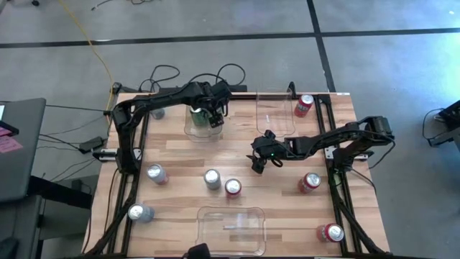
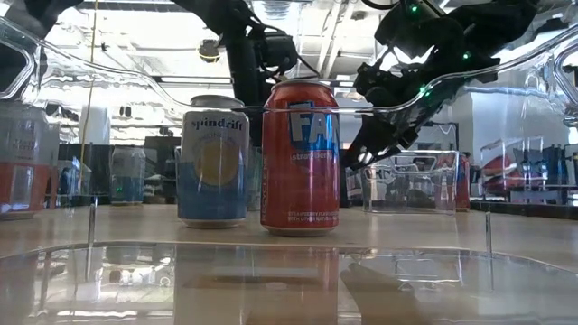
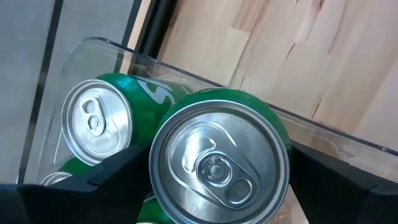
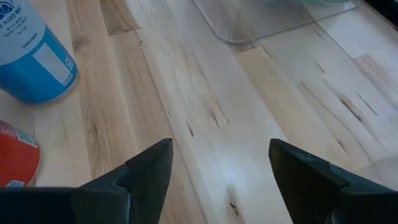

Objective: Sort soda cans
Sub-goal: Put the green soda can into the top left transparent bin

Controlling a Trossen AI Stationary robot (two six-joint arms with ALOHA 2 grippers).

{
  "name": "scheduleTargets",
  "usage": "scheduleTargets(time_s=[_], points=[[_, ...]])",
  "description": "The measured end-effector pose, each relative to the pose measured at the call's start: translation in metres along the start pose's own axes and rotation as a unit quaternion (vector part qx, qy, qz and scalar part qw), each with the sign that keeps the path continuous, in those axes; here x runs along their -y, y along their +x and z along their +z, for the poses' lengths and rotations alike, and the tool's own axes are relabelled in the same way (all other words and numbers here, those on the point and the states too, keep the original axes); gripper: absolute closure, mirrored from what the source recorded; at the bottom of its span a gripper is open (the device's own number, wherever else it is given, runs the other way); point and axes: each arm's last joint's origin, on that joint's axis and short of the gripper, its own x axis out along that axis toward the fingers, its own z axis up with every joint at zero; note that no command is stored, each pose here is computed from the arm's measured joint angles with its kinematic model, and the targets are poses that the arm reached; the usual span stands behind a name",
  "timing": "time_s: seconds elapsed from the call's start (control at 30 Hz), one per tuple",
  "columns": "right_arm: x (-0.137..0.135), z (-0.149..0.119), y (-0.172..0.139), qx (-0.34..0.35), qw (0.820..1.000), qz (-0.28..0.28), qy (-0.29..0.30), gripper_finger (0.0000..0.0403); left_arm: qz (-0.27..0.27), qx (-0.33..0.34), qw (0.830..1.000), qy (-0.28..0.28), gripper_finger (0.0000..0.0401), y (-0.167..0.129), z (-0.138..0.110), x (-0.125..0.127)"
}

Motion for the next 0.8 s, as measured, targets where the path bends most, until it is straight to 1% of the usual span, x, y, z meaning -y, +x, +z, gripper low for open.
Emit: scheduleTargets(time_s=[0.17,0.3,0.47,0.8], points=[[0.0004,-0.0013,-0.0001,-0.007,1.0,-0.002,0.002,0.0117,-0.001,-0.005,1.0,-0.006,0.0063,0.0,-0.001,0.0002],[0.0004,-0.0013,-0.0001,-0.007,1.0,-0.002,0.007,0.0117,0.018,-0.01,1.0,-0.013,0.0063,0.0009,-0.0021,-0.0003],[0.0001,-0.0014,-0.0002,-0.007,1.0,-0.002,0.007,0.0117,0.018,-0.02,1.0,-0.01,0.0063,0.0063,-0.0065,0.0018],[0.0002,-0.0013,-0.0001,-0.007,1.0,-0.002,0.007,0.0117,0.019,-0.005,1.0,-0.017,0.0063,0.0065,-0.0037,0.0016]])
